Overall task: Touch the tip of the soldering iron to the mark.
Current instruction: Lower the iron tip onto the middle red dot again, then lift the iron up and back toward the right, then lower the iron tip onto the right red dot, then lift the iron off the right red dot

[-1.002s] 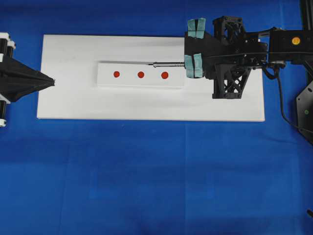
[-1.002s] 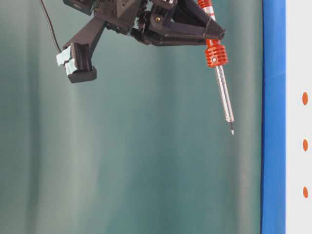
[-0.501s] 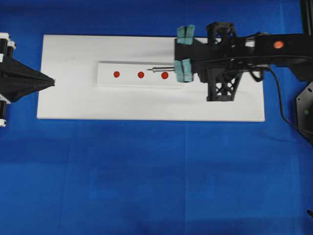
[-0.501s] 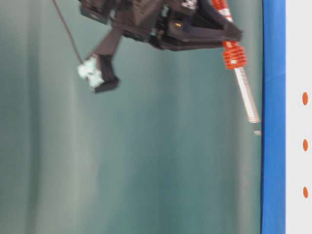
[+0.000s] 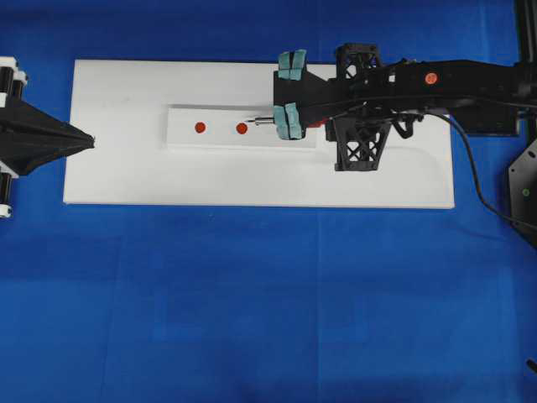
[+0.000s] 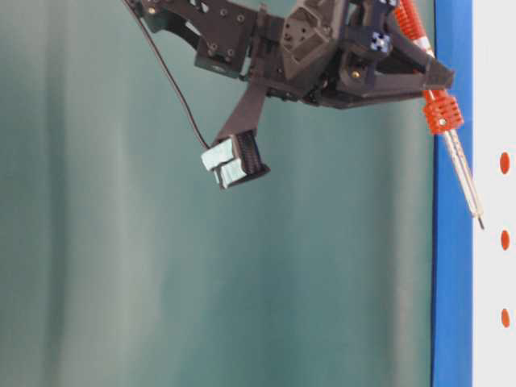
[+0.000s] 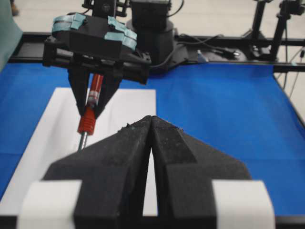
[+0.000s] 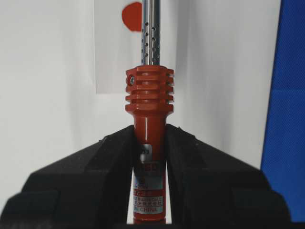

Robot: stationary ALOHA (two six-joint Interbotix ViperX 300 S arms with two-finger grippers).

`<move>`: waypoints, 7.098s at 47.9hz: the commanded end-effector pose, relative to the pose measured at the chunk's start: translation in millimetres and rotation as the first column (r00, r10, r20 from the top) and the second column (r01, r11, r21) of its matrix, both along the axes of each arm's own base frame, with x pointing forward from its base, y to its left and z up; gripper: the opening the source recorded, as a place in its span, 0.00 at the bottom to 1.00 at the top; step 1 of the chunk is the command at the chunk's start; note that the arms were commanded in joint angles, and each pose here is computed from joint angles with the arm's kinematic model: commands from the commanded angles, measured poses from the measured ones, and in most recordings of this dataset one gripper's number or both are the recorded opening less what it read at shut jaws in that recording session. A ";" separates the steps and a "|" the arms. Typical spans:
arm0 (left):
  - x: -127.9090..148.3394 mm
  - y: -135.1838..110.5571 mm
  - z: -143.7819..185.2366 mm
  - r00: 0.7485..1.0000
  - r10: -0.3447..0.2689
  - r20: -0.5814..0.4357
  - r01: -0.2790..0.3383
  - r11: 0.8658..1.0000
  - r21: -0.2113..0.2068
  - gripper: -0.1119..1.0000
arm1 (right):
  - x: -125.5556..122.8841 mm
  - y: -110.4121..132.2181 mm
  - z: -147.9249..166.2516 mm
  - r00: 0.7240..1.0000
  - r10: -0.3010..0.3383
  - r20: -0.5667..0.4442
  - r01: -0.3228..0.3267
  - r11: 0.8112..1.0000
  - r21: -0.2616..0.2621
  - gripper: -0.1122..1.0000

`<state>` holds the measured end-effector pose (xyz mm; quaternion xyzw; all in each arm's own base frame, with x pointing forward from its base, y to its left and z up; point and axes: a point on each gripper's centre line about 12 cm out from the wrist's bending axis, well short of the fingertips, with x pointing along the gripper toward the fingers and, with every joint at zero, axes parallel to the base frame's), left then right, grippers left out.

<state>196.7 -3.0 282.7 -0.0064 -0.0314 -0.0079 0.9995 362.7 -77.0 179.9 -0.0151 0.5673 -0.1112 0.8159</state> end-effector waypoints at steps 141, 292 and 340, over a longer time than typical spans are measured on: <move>1.0 -0.7 5.1 1.000 -0.004 0.014 0.004 1.000 0.000 0.10 | 1.4 -2.4 62.6 0.998 -0.016 0.068 0.018 0.999 -0.028 0.16; 1.8 -0.7 4.5 1.000 -0.004 0.017 0.004 1.000 -0.003 0.10 | -44.4 4.3 -5.2 0.997 -0.017 -0.070 0.018 1.000 0.010 0.16; 1.3 -0.4 5.1 1.000 -0.002 0.020 0.002 1.000 -0.003 0.10 | -44.5 4.4 -4.7 0.997 -0.018 -0.069 0.018 1.000 0.011 0.16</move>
